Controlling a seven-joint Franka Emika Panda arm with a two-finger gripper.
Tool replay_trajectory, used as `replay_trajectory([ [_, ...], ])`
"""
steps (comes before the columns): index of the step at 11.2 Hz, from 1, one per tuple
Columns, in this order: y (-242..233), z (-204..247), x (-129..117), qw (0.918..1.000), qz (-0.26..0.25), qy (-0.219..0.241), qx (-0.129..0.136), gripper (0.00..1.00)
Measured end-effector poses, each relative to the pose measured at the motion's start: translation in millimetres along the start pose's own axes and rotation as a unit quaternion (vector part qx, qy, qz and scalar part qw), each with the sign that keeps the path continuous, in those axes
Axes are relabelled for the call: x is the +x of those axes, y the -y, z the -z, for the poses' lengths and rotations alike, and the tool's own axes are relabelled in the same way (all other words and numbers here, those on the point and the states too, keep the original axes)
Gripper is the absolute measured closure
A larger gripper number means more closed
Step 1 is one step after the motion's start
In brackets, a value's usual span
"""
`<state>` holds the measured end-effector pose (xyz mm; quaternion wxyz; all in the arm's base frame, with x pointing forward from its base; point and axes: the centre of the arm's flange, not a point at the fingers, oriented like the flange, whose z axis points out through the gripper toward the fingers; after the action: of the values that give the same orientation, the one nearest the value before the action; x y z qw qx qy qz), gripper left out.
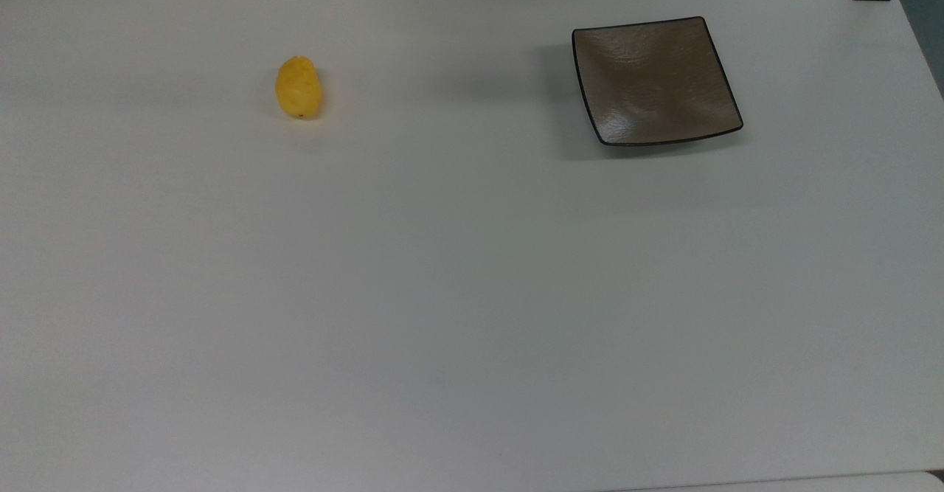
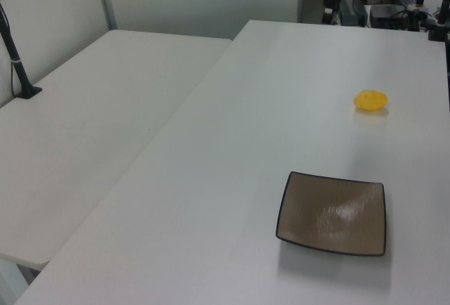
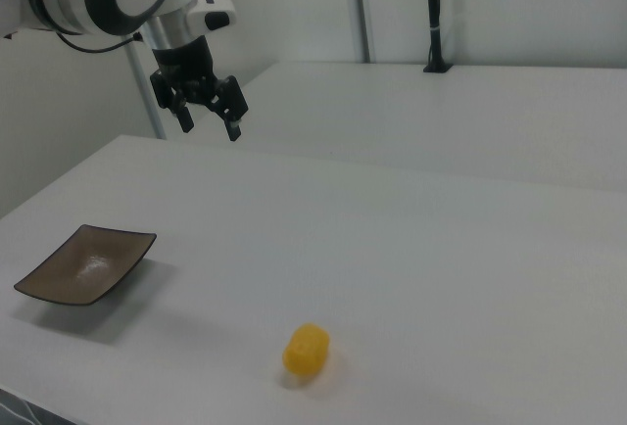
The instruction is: Put potatoes on a ceramic plate
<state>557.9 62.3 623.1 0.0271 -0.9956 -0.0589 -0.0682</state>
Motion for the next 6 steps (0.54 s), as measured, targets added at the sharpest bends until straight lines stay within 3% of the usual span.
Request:
replay_trajectory([
  [6,-7.3,-4.6,2.1,1.0,-0.005,0.003,-0.005,0.0],
])
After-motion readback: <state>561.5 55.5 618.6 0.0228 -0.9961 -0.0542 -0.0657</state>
